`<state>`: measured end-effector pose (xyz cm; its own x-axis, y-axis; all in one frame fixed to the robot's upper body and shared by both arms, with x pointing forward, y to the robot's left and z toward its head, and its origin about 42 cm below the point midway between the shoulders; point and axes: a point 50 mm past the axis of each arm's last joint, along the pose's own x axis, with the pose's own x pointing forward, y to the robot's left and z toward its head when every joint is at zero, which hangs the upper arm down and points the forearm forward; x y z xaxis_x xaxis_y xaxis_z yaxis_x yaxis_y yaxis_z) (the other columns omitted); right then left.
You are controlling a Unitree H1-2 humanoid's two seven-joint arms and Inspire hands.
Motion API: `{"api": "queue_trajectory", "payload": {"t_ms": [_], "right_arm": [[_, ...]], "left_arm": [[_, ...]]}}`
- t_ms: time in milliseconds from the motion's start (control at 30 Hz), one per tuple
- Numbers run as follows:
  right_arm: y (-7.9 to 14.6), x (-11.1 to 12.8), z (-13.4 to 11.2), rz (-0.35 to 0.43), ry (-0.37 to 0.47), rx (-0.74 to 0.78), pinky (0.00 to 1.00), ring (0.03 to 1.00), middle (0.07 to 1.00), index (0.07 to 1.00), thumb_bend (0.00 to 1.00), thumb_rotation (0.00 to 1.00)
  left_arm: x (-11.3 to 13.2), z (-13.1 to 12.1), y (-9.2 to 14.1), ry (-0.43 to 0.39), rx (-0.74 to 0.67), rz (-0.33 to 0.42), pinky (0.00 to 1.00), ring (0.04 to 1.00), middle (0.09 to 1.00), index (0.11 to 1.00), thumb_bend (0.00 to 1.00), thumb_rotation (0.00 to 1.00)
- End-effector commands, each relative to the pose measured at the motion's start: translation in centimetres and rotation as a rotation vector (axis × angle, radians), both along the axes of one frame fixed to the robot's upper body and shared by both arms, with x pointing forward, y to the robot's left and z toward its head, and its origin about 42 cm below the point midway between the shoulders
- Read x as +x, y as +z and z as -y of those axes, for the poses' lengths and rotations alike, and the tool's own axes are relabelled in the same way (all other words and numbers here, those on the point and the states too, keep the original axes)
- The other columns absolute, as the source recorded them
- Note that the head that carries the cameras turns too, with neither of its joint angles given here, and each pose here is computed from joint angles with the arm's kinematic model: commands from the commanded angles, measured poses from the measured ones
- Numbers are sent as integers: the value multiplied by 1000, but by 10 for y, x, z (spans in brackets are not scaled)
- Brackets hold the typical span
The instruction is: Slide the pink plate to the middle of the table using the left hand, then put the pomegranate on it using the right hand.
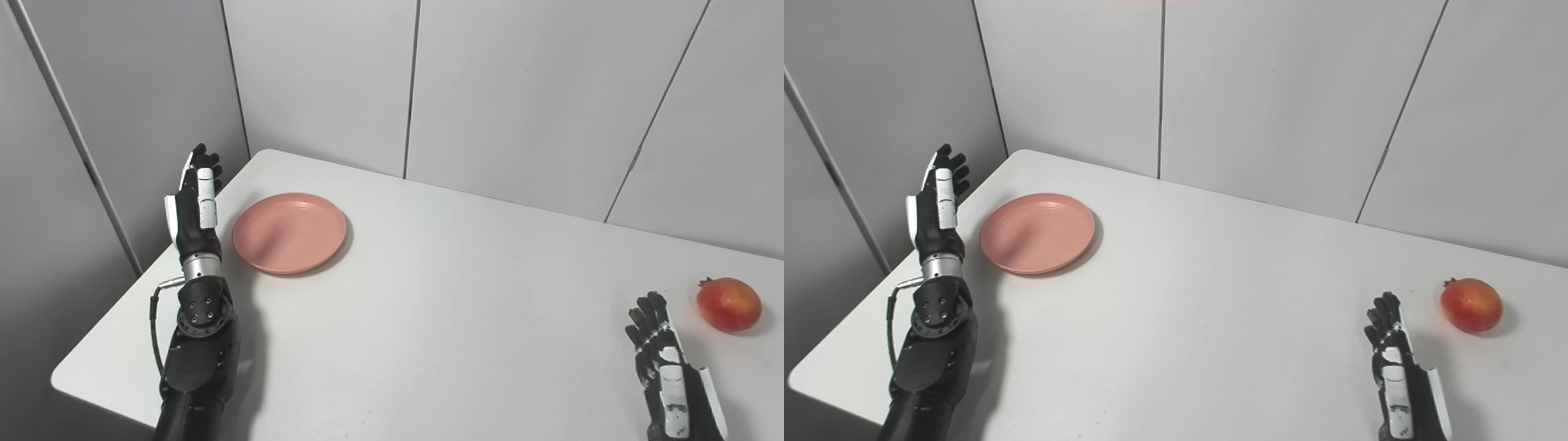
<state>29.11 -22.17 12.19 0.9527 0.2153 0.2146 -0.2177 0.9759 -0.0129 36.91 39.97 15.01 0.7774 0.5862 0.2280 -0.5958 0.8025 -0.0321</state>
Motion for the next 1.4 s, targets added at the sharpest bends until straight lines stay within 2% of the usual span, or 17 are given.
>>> {"api": "queue_trajectory", "payload": {"t_ms": [0, 300, 600, 700, 933, 1067, 1200, 1367], "right_arm": [[0, -3, 4, 13, 5, 4, 1000, 1000, 1000, 1000, 482, 993], [1, -6, 5, 8, 11, 17, 1000, 1000, 1000, 1000, 469, 995], [3, -6, 4, 21, 2, 5, 1000, 1000, 1000, 1000, 453, 1000], [5, -6, 4, 18, 5, 20, 1000, 1000, 1000, 1000, 470, 984], [7, -7, 4, 29, 2, 11, 1000, 1000, 1000, 1000, 469, 995], [9, -7, 3, 32, -3, 13, 1000, 1000, 1000, 1000, 465, 991], [9, -7, 4, 34, -4, 11, 1000, 1000, 1000, 1000, 456, 997], [9, -7, 4, 33, -6, 10, 1000, 1000, 1000, 1000, 453, 1000]], "left_arm": [[12, -10, 27, 4, 41, 92, 882, 873, 873, 881, 794, 1000], [12, -18, 15, 4, 9, 58, 902, 895, 888, 892, 769, 1000], [17, -17, 4, -57, -11, 14, 888, 893, 894, 906, 761, 1000], [19, -12, 0, -70, -26, -3, 891, 898, 898, 914, 779, 1000], [25, 6, 0, -116, -37, -36, 903, 909, 910, 916, 724, 1000], [26, 13, -1, -139, -28, -54, 958, 917, 919, 926, 689, 1000], [27, 18, -4, -172, -5, -63, 979, 933, 930, 938, 706, 1000], [30, 28, -6, -203, -15, -71, 996, 949, 945, 951, 789, 1000]]}}
